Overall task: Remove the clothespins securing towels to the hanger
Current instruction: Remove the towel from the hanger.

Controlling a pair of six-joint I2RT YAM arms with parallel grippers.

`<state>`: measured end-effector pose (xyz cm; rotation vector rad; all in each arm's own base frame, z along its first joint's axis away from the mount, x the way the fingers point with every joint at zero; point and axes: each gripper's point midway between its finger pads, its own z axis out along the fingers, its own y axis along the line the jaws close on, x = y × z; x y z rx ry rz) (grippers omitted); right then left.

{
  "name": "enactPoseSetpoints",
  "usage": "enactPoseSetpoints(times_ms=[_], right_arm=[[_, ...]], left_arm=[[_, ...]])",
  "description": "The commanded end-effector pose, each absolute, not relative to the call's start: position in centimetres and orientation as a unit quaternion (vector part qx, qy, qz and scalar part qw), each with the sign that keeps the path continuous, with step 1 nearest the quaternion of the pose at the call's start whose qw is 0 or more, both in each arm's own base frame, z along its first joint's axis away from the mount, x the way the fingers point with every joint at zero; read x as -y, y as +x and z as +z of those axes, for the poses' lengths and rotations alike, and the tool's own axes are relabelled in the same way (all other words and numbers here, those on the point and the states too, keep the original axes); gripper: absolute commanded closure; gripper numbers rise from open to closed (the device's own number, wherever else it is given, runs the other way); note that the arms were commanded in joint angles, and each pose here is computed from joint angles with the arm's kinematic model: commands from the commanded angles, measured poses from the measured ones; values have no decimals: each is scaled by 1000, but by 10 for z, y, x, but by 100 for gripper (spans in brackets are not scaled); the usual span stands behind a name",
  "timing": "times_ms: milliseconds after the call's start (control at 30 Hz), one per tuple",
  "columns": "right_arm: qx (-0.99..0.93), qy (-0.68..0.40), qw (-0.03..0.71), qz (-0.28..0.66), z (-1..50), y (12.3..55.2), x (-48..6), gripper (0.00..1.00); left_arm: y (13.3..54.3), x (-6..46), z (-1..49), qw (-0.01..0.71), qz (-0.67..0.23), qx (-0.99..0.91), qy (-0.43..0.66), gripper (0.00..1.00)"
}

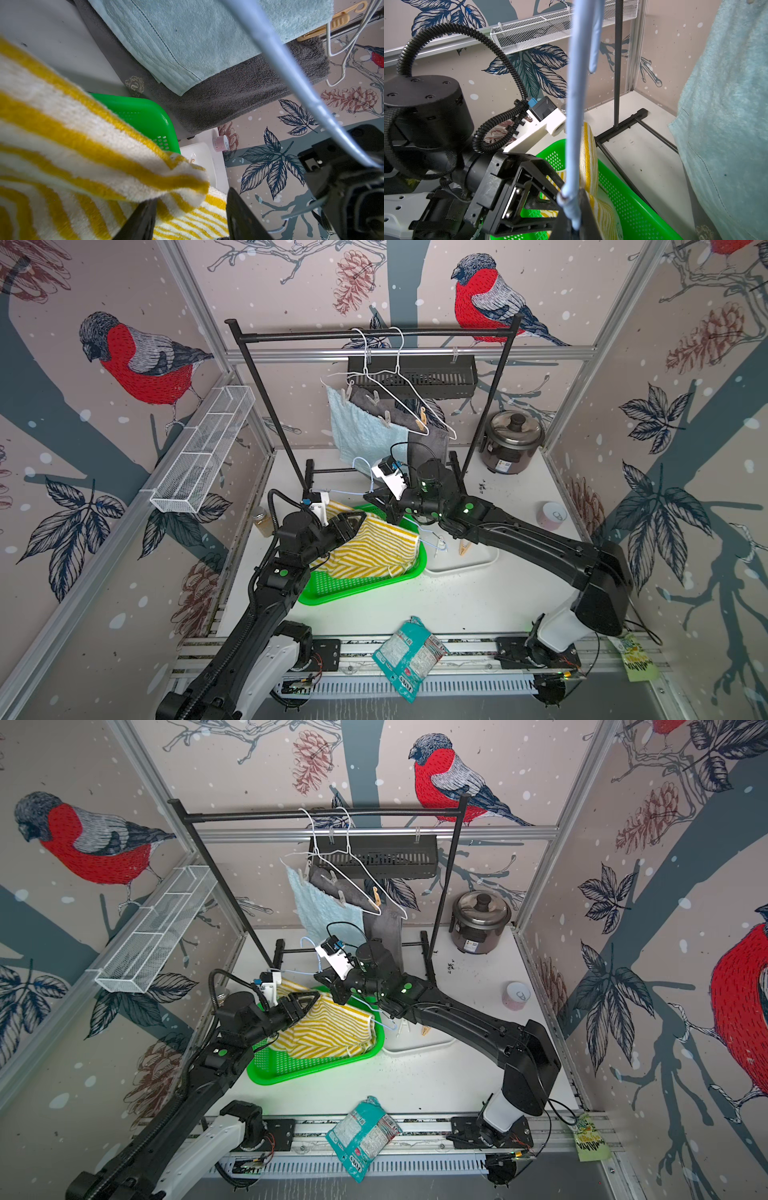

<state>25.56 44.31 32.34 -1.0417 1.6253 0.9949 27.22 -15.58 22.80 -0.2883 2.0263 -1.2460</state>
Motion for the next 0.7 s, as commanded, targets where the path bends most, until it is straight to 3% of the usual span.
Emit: enactPoseSetpoints(times_ms=[0,600,667], right_arm=[[-643,-422,479,423,339,253,-448,100],[-639,-420,482,427,342,252,-447,100],[-645,-417,483,420,340,255,-445,99]], left_arm=[[276,156,235,381,-485,-780,-106,51],[276,148,227,387,-456,-793,-117,99],[276,142,229,395,-441,-796,-124,100]])
